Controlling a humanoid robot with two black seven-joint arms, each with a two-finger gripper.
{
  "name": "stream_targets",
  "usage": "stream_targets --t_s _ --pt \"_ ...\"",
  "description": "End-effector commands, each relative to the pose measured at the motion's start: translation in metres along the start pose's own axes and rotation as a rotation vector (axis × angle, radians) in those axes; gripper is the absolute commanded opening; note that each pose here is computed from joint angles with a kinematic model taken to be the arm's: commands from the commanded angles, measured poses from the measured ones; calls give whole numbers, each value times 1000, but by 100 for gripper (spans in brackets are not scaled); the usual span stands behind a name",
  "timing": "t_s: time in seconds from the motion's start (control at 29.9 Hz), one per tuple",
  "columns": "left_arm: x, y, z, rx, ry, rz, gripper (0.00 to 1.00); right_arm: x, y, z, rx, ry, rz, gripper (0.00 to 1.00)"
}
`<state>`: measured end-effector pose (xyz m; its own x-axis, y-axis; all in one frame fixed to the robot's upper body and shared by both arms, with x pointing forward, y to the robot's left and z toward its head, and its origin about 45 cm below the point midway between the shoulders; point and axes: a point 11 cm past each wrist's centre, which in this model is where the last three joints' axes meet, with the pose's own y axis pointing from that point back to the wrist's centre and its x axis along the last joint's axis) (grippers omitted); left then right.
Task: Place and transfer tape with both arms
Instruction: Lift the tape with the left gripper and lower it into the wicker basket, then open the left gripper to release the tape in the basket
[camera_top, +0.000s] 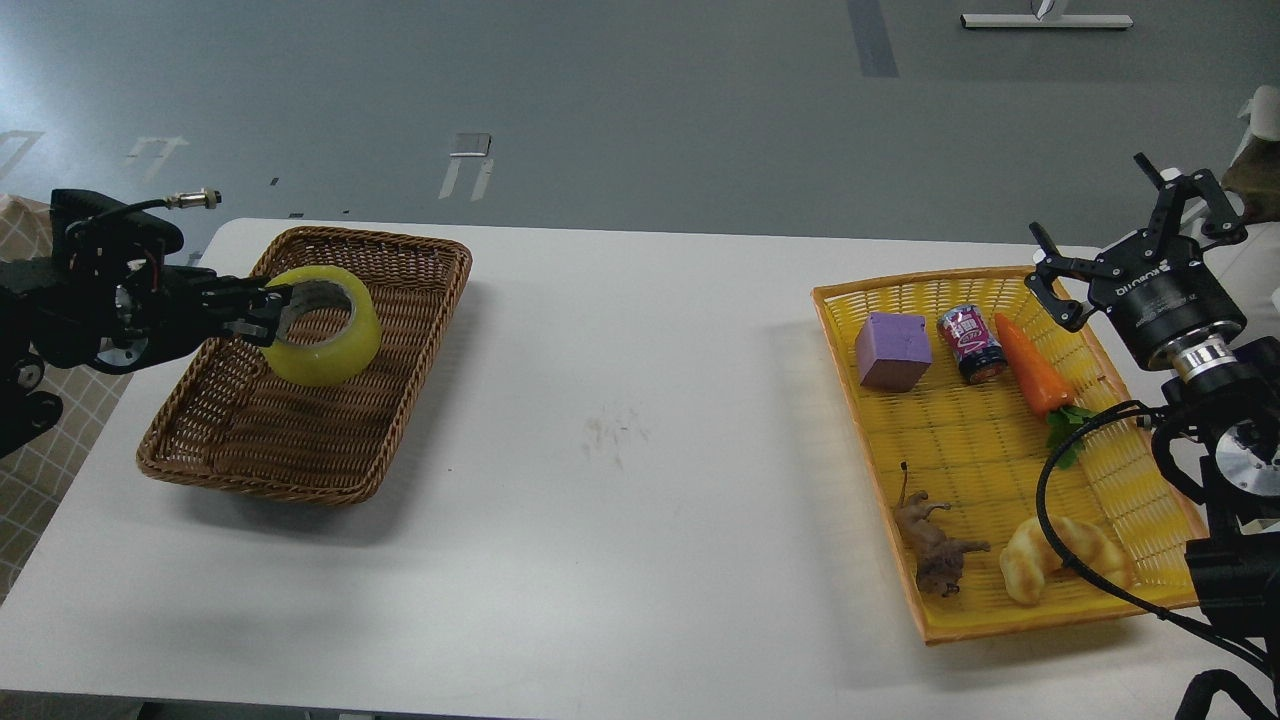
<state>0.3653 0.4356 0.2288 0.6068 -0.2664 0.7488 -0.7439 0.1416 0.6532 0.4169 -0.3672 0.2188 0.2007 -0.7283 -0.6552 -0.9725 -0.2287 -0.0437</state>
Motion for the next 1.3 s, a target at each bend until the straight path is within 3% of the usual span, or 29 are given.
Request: stream_targets --t_s 0.0,0.17,0.87,0.9,0.94,0.97,1.0,1.1,1.27 --pt "-13 -2 -5 13 12 -13 0 0 0 0 1 0 0 100" --pt "-36 -2 -13 38 31 -45 0 0 0 0 -1 0 1 100" --pt "-53 -13 -15 55 67 -46 0 1 1 1 -3 -1 4 100" --pt "-53 -13 -15 55 67 -46 4 1 1 1 -3 -1 4 100" --pt "-52 -14 -15 57 69 -45 34 2 1 2 -3 -1 5 100" --pt "-52 -14 -15 57 69 -43 50 2 1 2 -3 -1 5 100" --pt "-52 -14 -15 57 70 -42 59 2 1 2 -3 -1 5 100" --pt "-52 -14 -14 51 84 -40 72 2 1 2 -3 -1 5 100" --pt "-45 -14 -14 42 129 -20 78 2 1 2 -3 -1 5 100"
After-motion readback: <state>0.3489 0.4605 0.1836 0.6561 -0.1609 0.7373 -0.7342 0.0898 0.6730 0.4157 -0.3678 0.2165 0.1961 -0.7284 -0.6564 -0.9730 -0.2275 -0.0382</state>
